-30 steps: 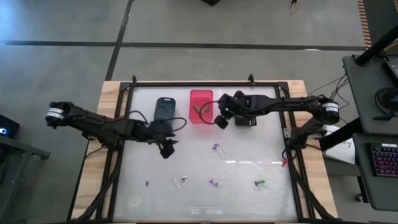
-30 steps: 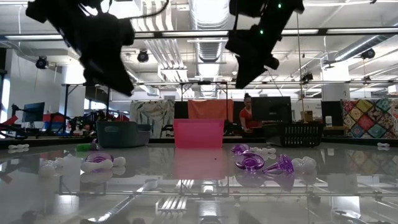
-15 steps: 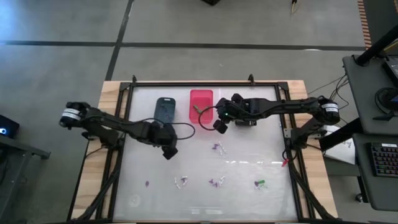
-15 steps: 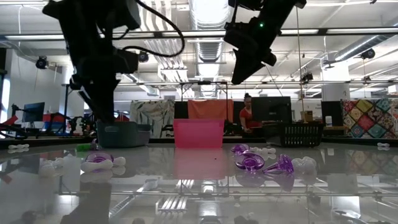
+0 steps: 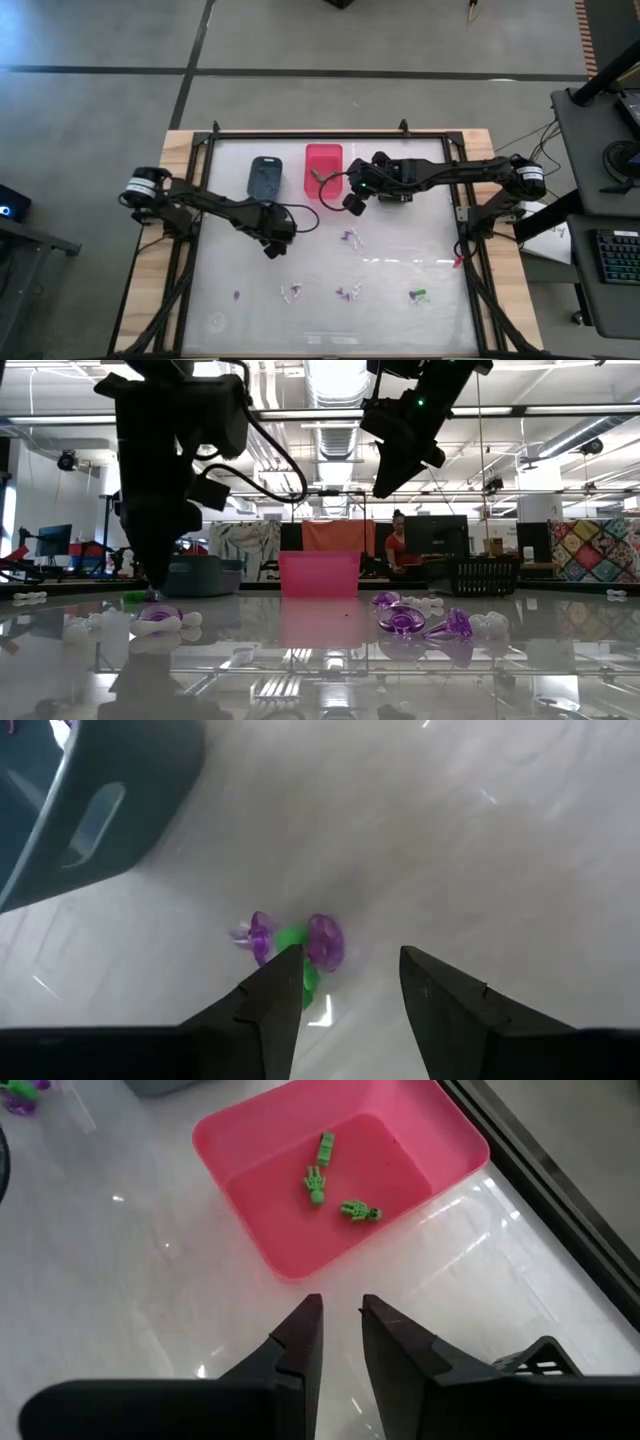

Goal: Sort Halloween decoration
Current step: Put the purple witch hat toy into the blue bin

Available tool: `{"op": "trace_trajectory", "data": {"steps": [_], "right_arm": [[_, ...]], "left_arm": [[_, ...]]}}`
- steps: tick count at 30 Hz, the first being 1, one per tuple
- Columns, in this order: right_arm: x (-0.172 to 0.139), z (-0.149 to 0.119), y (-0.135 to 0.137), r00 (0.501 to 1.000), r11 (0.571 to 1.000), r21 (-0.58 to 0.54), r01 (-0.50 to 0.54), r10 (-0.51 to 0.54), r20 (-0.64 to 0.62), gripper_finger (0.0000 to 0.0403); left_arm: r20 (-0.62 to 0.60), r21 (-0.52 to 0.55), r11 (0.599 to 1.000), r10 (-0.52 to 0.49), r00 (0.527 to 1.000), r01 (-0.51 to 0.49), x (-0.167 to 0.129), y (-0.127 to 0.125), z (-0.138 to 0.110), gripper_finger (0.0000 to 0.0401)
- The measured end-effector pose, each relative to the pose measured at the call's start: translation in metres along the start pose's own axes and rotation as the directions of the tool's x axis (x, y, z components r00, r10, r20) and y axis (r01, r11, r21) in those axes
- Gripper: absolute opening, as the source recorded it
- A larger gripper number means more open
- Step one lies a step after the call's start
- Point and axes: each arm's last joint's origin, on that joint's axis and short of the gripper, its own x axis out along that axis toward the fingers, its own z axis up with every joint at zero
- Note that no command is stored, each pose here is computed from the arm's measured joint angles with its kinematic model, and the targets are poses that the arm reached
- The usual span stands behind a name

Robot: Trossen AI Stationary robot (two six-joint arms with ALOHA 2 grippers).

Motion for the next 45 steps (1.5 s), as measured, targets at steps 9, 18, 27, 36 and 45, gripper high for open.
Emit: {"op": "trace_trajectory", "data": {"steps": [9, 18, 27, 36, 45], "right_arm": [[0.0002, 0.0, -0.0001, 1.0, 1.0, 0.0, 0.0, 0.0, 0.0, 0.0063], [0.0003, 0.0, 0.0, 1.0, 1.0, 0.0, 0.0, 0.0, 0.0, 0.0064], [0.0005, -0.0001, 0.0, 1.0, 1.0, 0.002, 0.001, -0.001, -0.001, 0.0064], [0.0006, -0.0003, 0.0, 1.0, 1.0, 0.002, 0.001, -0.001, -0.002, 0.0064], [0.0006, -0.0003, 0.0, 1.0, 1.0, 0.002, 0.001, -0.001, -0.002, 0.0064]], "left_arm": [[0.02, -0.017, 0.999, 0.029, 0.999, -0.029, 0.0013, 0.0008, 0.001, 0.015], [0.012, -0.03, 0.999, 0.028, 1.0, -0.028, 0.0027, 0.0006, 0.0004, 0.0119], [-0.001, -0.034, 0.999, 0.04, 0.999, -0.04, 0.0078, 0.0025, -0.0037, 0.0086], [0.002, -0.027, 0.999, 0.039, 0.999, -0.039, 0.0079, 0.0024, -0.0035, 0.0075], [0.002, -0.027, 0.999, 0.04, 0.999, -0.04, 0.0079, 0.0024, -0.0035, 0.0074]]}}
